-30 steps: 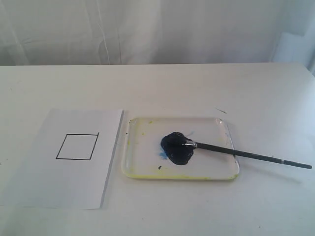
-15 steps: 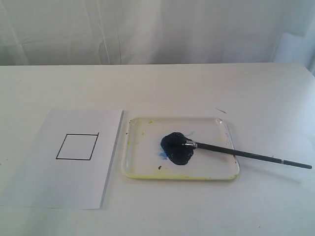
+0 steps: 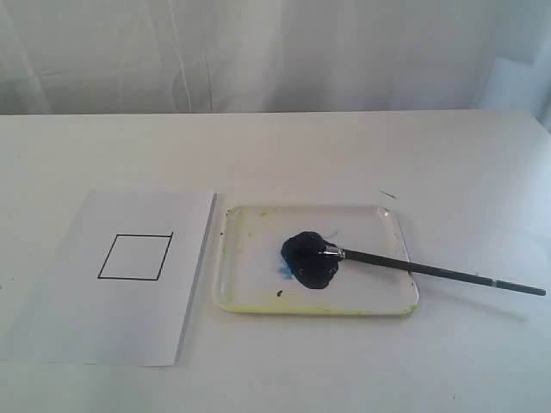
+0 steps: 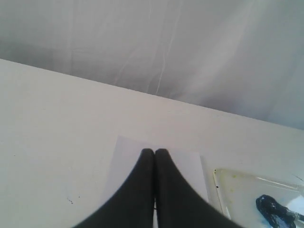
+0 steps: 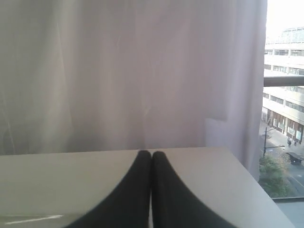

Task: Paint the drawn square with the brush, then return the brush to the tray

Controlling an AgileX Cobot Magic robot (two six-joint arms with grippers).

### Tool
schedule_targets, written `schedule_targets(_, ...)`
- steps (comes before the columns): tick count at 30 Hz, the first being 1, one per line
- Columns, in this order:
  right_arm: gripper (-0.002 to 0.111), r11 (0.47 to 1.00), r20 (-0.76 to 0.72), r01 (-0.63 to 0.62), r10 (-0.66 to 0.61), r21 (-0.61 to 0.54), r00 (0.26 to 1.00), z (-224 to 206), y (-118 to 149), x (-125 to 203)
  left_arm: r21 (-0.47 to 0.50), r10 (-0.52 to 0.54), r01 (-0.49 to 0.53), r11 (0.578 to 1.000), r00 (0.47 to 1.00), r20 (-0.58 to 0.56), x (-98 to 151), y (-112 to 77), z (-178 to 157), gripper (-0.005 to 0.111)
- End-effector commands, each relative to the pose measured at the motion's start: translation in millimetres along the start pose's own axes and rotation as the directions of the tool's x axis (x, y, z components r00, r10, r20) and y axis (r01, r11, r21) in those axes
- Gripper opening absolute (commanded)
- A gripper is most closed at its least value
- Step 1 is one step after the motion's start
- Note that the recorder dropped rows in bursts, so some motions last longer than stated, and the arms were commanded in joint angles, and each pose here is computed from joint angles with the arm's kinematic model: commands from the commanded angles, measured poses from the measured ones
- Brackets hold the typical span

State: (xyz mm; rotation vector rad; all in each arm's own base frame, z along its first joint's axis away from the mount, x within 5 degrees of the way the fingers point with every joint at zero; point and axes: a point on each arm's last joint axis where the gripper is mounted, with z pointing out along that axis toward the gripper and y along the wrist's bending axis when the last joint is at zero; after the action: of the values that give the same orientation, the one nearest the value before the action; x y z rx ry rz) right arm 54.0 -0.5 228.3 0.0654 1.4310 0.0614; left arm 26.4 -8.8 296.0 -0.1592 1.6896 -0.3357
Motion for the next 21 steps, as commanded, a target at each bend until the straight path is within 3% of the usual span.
schedule_targets(1, 0.0, 0.999, 0.039, -0.035, 0.035, -0.006, 0.999, -2, 1, -16, -0.012, 0.017, -0.017, 1.0, 0.998, -0.064, -13, -4.8, 3, 0.0)
schedule_targets(10, 0.0, 0.999, 0.038, -0.034, 0.035, -0.011, 0.999, -9, 5, -52, -0.038, 0.022, -0.03, 0.999, 0.979, -0.201, -40, -12.1, 26, 0.0)
schedule_targets(21, 0.0, 0.999, 0.033, -0.034, 0.034, -0.013, 0.999, -13, 8, -82, -0.04, 0.083, -0.111, 0.993, 0.897, -0.434, -74, -21.6, 67, 0.0)
